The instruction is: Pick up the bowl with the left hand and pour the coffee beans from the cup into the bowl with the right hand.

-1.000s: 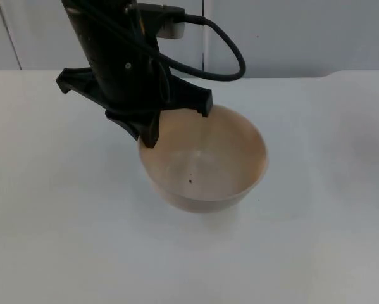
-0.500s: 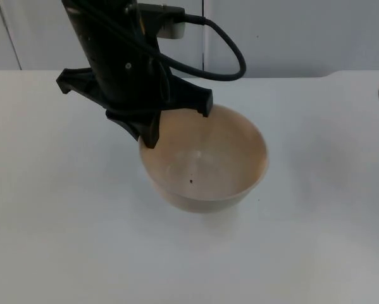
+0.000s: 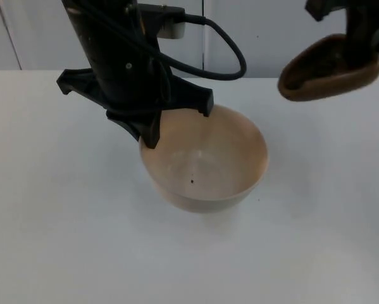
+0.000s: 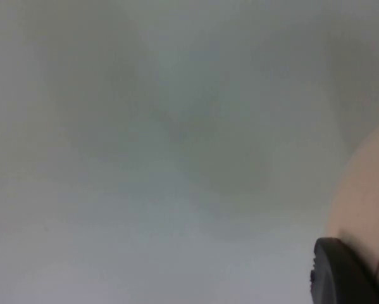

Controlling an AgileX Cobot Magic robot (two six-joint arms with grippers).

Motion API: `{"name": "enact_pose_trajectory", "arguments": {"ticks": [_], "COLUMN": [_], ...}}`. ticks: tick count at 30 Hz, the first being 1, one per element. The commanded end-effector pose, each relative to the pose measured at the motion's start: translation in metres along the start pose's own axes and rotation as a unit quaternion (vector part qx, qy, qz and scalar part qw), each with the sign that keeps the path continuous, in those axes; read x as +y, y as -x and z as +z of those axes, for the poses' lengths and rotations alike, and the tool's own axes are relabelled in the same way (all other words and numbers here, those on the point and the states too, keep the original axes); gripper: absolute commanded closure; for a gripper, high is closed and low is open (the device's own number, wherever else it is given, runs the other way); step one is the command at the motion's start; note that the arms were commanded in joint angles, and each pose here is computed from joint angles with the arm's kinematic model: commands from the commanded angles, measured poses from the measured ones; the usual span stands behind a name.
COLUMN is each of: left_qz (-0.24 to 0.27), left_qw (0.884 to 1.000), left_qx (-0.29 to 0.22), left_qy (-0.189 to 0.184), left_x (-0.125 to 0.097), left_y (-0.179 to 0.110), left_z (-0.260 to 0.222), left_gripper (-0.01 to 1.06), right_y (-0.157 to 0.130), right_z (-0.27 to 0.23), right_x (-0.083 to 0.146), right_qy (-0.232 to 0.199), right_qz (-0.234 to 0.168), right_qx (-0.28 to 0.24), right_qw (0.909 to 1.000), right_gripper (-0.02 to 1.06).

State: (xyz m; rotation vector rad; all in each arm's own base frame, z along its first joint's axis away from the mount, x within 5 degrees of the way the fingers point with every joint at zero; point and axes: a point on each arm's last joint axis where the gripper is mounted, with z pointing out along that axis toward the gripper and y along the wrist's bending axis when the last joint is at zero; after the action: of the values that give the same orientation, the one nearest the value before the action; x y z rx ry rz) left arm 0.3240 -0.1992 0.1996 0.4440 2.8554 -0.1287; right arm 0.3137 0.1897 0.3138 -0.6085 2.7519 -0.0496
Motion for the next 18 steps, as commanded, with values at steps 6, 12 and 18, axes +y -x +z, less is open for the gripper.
{"name": "enact_pose_trajectory", "arguments": {"ticks": [6, 12, 18], "left_qz": [-0.005, -0.005, -0.005], "left_qw": [1.0, 1.0, 1.0], "left_qx": [-0.007, -0.007, -0.007], "left_qy": [-0.007, -0.007, -0.007], "left_x": [-0.003, -0.003, -0.003], "left_y": [0.002, 0.002, 0.002], "left_z": [-0.002, -0.002, -0.002], "left_gripper": [1.05, 1.05, 1.05], "right_y": [0.018, 0.018, 0.017], "right_z": [0.005, 0.007, 0.002], "right_x": [0.03, 0.041, 0.054], "right_qy": [-0.018, -0.033, -0.081], "right_qz": [-0.042, -0.056, -0.093], "right_qx": [-0.02, -0.022, -0.045], "right_qw": [0.9988, 0.9976, 0.9913], "right_gripper": [1.05, 1.05, 1.05]}}
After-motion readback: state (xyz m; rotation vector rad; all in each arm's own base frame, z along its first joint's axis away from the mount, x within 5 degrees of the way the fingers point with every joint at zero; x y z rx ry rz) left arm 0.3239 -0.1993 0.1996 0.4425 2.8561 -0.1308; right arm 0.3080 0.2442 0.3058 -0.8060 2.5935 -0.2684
